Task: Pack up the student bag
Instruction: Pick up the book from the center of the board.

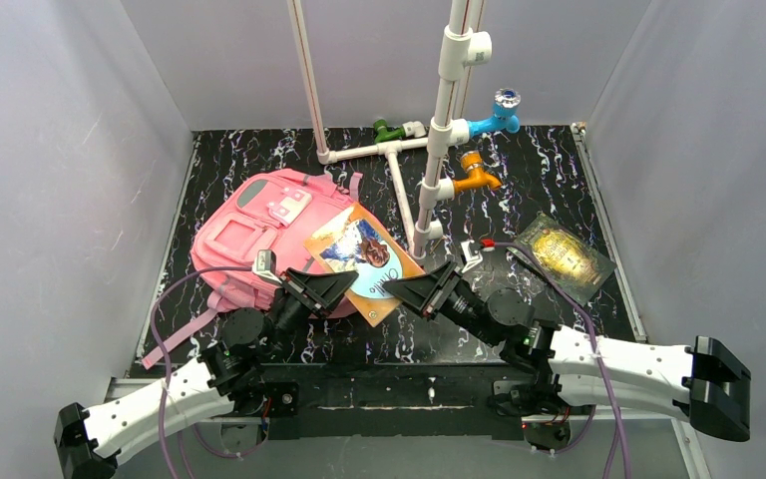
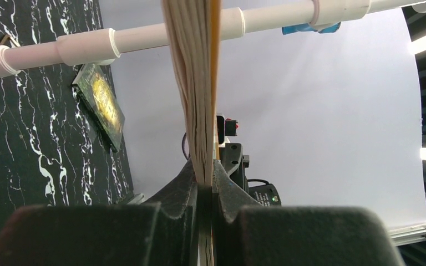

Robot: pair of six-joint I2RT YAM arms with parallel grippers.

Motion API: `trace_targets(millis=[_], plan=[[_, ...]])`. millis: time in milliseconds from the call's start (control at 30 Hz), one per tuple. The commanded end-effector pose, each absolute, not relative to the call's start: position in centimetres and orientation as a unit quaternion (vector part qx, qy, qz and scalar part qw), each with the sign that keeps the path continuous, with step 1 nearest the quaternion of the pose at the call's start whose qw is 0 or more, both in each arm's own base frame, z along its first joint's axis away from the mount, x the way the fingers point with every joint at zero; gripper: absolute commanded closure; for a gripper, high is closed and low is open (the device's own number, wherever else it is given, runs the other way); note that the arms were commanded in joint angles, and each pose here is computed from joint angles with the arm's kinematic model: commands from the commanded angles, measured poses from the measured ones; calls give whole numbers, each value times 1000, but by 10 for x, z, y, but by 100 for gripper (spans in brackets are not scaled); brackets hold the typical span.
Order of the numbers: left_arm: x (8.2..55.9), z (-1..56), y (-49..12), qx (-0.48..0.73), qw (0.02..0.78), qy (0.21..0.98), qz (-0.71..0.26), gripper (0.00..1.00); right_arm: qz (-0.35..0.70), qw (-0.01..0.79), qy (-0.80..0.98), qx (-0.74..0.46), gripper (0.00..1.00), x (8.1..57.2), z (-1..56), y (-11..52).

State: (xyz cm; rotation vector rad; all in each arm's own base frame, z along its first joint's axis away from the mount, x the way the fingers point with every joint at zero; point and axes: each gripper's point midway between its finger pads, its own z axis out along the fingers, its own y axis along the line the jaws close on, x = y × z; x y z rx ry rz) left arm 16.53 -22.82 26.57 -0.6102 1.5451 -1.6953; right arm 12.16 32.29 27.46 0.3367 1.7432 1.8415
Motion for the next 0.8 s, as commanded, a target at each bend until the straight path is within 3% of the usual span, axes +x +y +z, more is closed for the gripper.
trace_targets(millis=[0,67,100,200,267,400,533,633,767], plan=[[171,265,-226,-256,380,595,-660,100,707,295,627,143,77,126,288,322],[167,267,-234,-233,377,608,-659,100,714,292,619,146,92,126,290,323],[165,266,-237,-217,379,617,-654,91,713,293,620,145,98,126,290,323],[158,216,-234,-242,320,732,-550,41,677,301,656,145,99,128,271,318],[144,177,-210,-257,284,816,-434,26,646,300,685,155,99,129,250,308],[128,164,-164,-199,297,887,-292,22,620,292,712,154,99,120,226,287],[129,169,-116,-184,344,901,-189,24,556,268,777,125,99,102,186,266],[141,183,-109,-114,383,906,-141,29,515,245,816,97,99,89,172,256],[162,190,-133,28,380,922,-64,32,478,232,846,45,99,80,167,258]])
